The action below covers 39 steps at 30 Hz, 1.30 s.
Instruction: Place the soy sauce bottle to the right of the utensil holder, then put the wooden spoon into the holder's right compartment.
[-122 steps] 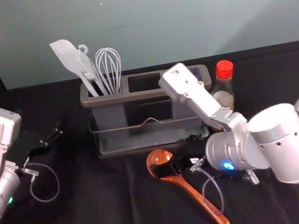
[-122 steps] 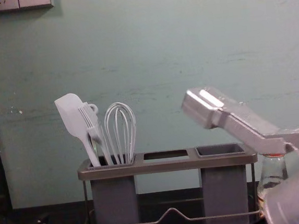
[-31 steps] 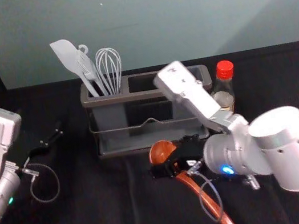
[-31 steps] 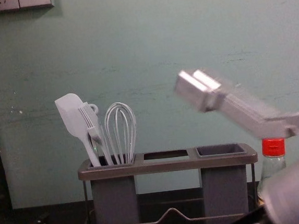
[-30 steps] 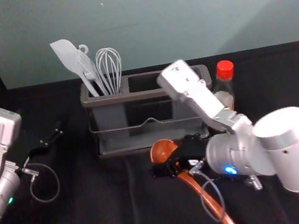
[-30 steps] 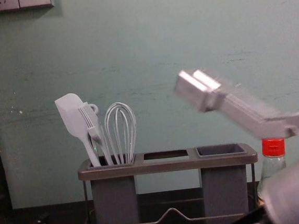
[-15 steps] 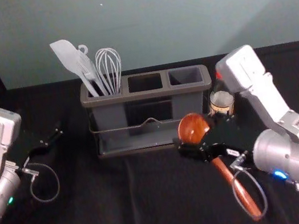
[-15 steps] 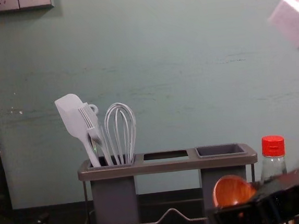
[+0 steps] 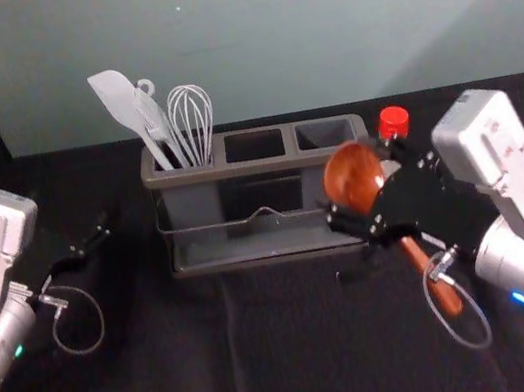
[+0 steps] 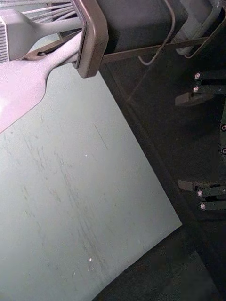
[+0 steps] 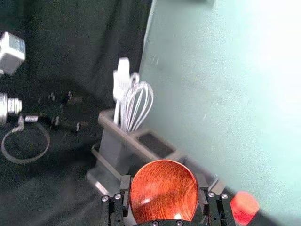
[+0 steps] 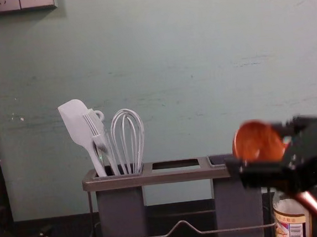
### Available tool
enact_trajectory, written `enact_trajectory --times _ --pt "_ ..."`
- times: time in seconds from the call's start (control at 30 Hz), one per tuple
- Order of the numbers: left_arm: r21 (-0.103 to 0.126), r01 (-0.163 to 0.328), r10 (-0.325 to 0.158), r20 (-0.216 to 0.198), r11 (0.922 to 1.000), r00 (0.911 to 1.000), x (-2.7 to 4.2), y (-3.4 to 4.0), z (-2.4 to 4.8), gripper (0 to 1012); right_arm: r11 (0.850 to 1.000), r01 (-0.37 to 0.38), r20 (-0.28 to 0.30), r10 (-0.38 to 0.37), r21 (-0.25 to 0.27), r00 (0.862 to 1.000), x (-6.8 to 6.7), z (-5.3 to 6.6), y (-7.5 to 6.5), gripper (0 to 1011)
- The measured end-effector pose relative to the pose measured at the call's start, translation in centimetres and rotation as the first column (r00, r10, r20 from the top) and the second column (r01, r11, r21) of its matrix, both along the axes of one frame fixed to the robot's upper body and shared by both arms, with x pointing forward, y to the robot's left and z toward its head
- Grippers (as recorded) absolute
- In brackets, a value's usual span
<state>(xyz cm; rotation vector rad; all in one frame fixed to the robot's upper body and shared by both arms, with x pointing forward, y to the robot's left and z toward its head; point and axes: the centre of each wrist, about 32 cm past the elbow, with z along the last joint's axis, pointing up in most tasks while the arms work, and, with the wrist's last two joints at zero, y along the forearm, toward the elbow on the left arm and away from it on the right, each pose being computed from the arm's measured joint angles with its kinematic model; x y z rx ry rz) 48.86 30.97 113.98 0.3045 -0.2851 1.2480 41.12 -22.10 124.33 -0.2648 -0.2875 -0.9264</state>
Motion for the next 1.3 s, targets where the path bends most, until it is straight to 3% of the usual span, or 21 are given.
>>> enact_trajectory --times 0.03,0.2,0.4,1.3 --pt "0.0 0.0 0.0 0.0 1.0 1.0 0.0 0.0 0.0 1000 1.0 -0.005 0.047 0.005 0.007 0.999 -0.1 -0.2 -0.1 839" --pt "0.0 0.0 0.0 0.0 1.0 1.0 0.0 0.0 0.0 1000 0.998 -0.038 0.179 0.028 0.053 0.983 -0.6 -0.6 -0.3 839" --pt "0.0 0.0 0.0 0.0 1.0 1.0 0.0 0.0 0.0 1000 0.988 -0.098 0.307 0.058 0.118 0.95 -1.3 -1.2 -0.5 839" --pt "0.0 0.0 0.0 0.0 1.0 1.0 0.0 0.0 0.0 1000 0.988 -0.095 0.31 0.054 0.118 0.949 -1.2 -1.3 -0.5 839"
